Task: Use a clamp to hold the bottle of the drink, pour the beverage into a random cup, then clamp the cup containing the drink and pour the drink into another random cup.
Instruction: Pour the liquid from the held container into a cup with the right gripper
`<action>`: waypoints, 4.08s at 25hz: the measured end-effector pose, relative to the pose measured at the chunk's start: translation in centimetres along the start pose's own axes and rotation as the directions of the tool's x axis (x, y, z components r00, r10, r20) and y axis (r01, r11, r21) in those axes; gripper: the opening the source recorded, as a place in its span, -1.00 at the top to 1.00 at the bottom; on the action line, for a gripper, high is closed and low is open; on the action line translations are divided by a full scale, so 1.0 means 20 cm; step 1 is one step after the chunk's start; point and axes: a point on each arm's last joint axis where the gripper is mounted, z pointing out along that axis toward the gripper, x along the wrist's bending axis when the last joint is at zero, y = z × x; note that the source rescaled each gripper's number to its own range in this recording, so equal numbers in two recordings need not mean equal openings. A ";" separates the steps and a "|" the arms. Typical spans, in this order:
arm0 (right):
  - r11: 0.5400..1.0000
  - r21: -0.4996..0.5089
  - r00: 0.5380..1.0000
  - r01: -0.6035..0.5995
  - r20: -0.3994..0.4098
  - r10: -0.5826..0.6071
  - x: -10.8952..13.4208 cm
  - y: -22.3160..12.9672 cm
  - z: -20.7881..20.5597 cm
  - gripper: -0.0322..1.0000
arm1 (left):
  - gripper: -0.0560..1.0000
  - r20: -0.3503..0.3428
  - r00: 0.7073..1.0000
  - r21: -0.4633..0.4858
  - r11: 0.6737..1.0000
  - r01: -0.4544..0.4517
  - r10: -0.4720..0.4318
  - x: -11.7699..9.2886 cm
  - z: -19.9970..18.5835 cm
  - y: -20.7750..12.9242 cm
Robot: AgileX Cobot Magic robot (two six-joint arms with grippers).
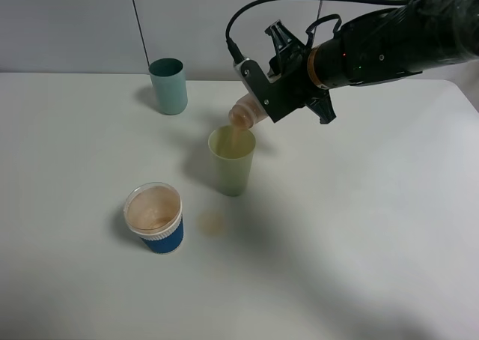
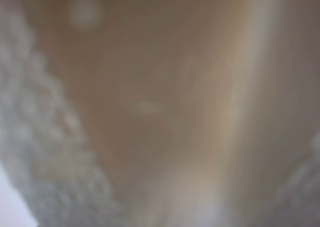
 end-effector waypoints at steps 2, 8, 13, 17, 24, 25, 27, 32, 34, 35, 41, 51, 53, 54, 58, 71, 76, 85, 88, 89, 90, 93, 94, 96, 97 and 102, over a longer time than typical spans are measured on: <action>1.000 0.000 1.000 0.001 0.000 -0.001 0.00 0.00 0.00 0.92 | -0.91 0.000 1.000 0.000 1.000 0.000 0.000 0.00 0.00 0.00; 1.000 0.000 1.000 0.005 0.001 -0.005 0.00 0.00 0.00 0.92 | -0.91 0.000 1.000 0.000 1.000 0.000 0.000 0.00 0.00 0.00; 1.000 0.001 1.000 0.017 0.002 -0.017 0.00 0.00 0.00 0.92 | -0.91 0.000 1.000 0.000 1.000 0.000 0.000 0.00 0.00 0.00; 1.000 0.002 1.000 0.031 0.003 -0.031 0.00 0.00 0.00 0.92 | -0.91 0.000 1.000 0.000 1.000 0.000 0.000 0.00 0.00 0.00; 0.999 0.003 0.999 0.047 0.006 -0.047 0.00 0.00 0.00 0.92 | -0.91 0.000 1.000 0.000 1.000 0.000 0.000 0.00 0.00 0.00; 0.999 0.003 0.999 0.047 0.007 -0.047 -0.01 0.00 0.00 0.92 | -0.91 0.000 1.000 0.000 1.000 0.000 0.000 0.00 0.00 0.00; 0.999 0.004 0.999 0.051 0.016 -0.052 -0.02 0.00 0.00 0.92 | -0.91 0.000 1.000 0.000 1.000 0.000 0.000 0.00 0.00 0.00; 0.998 -0.002 0.998 0.060 0.034 -0.060 -0.05 0.02 -0.01 0.92 | -0.91 0.000 1.000 0.000 1.000 0.000 0.000 0.00 0.00 0.00; 0.998 -0.001 0.998 0.060 0.034 -0.060 -0.05 0.02 -0.01 0.92 | -0.91 0.000 1.000 0.000 1.000 0.000 0.000 0.00 0.00 0.00; 0.998 -0.001 0.998 0.060 0.035 -0.060 -0.05 0.02 -0.01 0.92 | -0.91 0.000 1.000 0.000 1.000 0.000 0.000 0.00 0.00 0.00; 0.998 0.001 0.997 0.070 0.037 -0.070 -0.06 0.02 -0.01 0.92 | -0.91 0.000 1.000 0.000 1.000 0.000 0.000 0.00 0.00 0.00; 0.995 0.011 0.994 0.102 0.036 -0.102 -0.06 0.01 -0.01 0.92 | -0.91 0.000 1.000 0.000 1.000 0.000 0.000 0.00 0.00 0.00; 0.994 0.013 0.994 0.107 0.036 -0.108 -0.06 0.01 -0.01 0.92 | -0.91 0.000 1.000 0.000 1.000 0.000 0.000 0.00 0.00 0.00; 0.994 0.013 0.993 0.109 0.036 -0.109 -0.06 0.01 -0.01 0.92 | -0.91 0.000 1.000 0.000 1.000 0.000 0.000 0.00 0.00 0.00; 0.994 0.013 0.993 0.111 0.037 -0.111 -0.06 0.01 -0.01 0.92 | -0.91 0.000 1.000 0.000 1.000 0.000 0.000 0.00 0.00 0.00; 0.989 0.016 0.988 0.146 0.040 -0.146 -0.06 0.01 -0.01 0.92 | -0.91 0.000 1.000 0.000 1.000 0.000 0.000 0.00 0.00 0.00; 0.987 0.018 0.986 0.161 0.042 -0.161 -0.06 0.01 -0.01 0.92 | -0.91 0.000 1.000 0.000 1.000 0.000 0.000 0.00 0.00 0.00; 0.983 0.019 0.983 0.180 0.044 -0.181 -0.06 0.01 -0.01 0.92 | -0.91 0.000 1.000 0.000 1.000 0.000 0.000 0.00 0.00 0.00; 0.982 0.022 0.981 0.186 0.043 -0.187 -0.06 0.02 -0.01 0.92 | -0.91 0.000 1.000 0.000 1.000 0.000 0.000 0.00 0.00 0.00; 0.982 0.021 0.981 0.189 0.044 -0.190 -0.07 0.03 -0.01 0.92 | -0.91 0.000 1.000 0.000 1.000 0.000 0.000 0.00 0.00 0.00; 0.981 0.020 0.980 0.191 0.045 -0.192 -0.07 0.03 -0.01 0.92 | -0.91 0.000 1.000 0.000 1.000 0.000 0.000 0.00 0.00 0.00; 0.979 0.014 0.978 0.202 0.053 -0.203 -0.08 0.05 -0.01 0.92 | -0.91 0.000 1.000 0.000 1.000 0.000 0.000 0.00 0.00 0.00; 0.978 0.015 0.977 0.206 0.053 -0.206 -0.08 0.05 -0.01 0.92 | -0.91 0.000 1.000 0.000 1.000 0.000 0.000 0.00 0.00 0.00; 0.977 0.021 0.975 0.213 0.055 -0.214 -0.08 0.05 -0.02 0.92 | -0.91 0.000 1.000 0.000 1.000 0.000 0.000 0.00 0.00 0.00; 0.975 0.026 0.973 0.221 0.055 -0.222 -0.09 0.05 -0.02 0.92 | -0.91 0.000 1.000 0.000 1.000 0.000 0.000 0.00 0.00 0.00; 0.964 0.041 0.963 0.263 0.056 -0.265 -0.09 0.06 -0.02 0.92 | -0.91 0.000 1.000 0.000 1.000 0.000 0.000 0.00 0.00 0.00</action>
